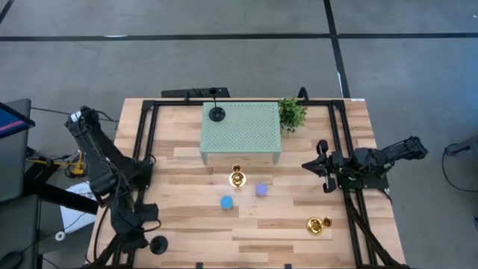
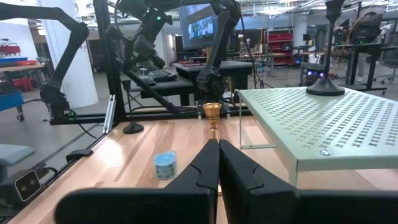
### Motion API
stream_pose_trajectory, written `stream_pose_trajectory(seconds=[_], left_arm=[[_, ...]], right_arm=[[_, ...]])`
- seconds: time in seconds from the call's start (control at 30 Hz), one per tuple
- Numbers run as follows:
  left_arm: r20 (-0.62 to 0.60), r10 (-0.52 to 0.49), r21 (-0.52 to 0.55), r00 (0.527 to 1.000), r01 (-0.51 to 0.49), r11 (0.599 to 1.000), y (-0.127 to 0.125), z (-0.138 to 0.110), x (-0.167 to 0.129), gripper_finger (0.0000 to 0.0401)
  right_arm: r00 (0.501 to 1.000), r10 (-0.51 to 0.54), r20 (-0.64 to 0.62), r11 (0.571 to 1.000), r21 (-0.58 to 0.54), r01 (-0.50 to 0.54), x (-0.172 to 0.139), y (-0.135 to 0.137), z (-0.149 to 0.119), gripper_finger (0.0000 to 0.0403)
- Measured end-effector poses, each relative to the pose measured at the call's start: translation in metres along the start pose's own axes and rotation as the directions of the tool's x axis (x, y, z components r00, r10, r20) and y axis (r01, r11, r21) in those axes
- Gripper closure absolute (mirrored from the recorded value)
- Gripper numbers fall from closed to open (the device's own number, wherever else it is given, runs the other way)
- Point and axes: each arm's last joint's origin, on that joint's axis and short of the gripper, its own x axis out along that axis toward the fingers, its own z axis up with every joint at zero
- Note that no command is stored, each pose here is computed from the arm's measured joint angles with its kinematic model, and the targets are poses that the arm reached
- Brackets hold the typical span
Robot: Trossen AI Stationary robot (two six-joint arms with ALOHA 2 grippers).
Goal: Pick & Place candle stick holders
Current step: Put the black candle holder on the shelf
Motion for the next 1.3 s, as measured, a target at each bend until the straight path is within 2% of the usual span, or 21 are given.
stream_pose_trajectory(seconds=[0.33,0.5,0.6,0.77,1.07,1.3], left_arm=[[0.001,0.012,-0.019,1.0,-0.012,1.0,0.001,0.001,0.002,0.0397],[-0.024,0.135,-0.05,0.991,-0.136,0.989,0.013,-0.001,0.001,0.0398],[-0.037,0.157,-0.053,0.987,-0.158,0.986,0.016,-0.002,-0.001,0.0398],[0.001,0.162,-0.006,0.987,-0.162,0.987,0.016,-0.001,-0.002,0.0397],[0.091,0.167,-0.012,0.982,-0.167,0.986,0.016,0.002,-0.001,0.0377],[0.095,0.167,-0.113,0.981,-0.156,0.981,0.016,0.002,-0.001,0.0345]], right_arm=[[1.0,0.0,0.003,1.0,0.001,0.0,0.0,0.0,0.0,0.0403],[1.0,0.0,0.003,1.0,0.001,0.0,0.0,0.0,0.0,0.0403],[1.0,0.0,0.003,1.0,0.001,0.0,0.0,0.0,0.0,0.0403],[1.0,0.0,0.003,1.0,0.005,0.0,0.0,0.0,0.0,0.0403],[1.0,0.0,0.003,1.0,0.008,0.0,0.0,0.0,0.0,0.0403],[1.0,0.0,0.003,1.0,0.008,0.0,0.0,0.0,0.0,0.0403]])
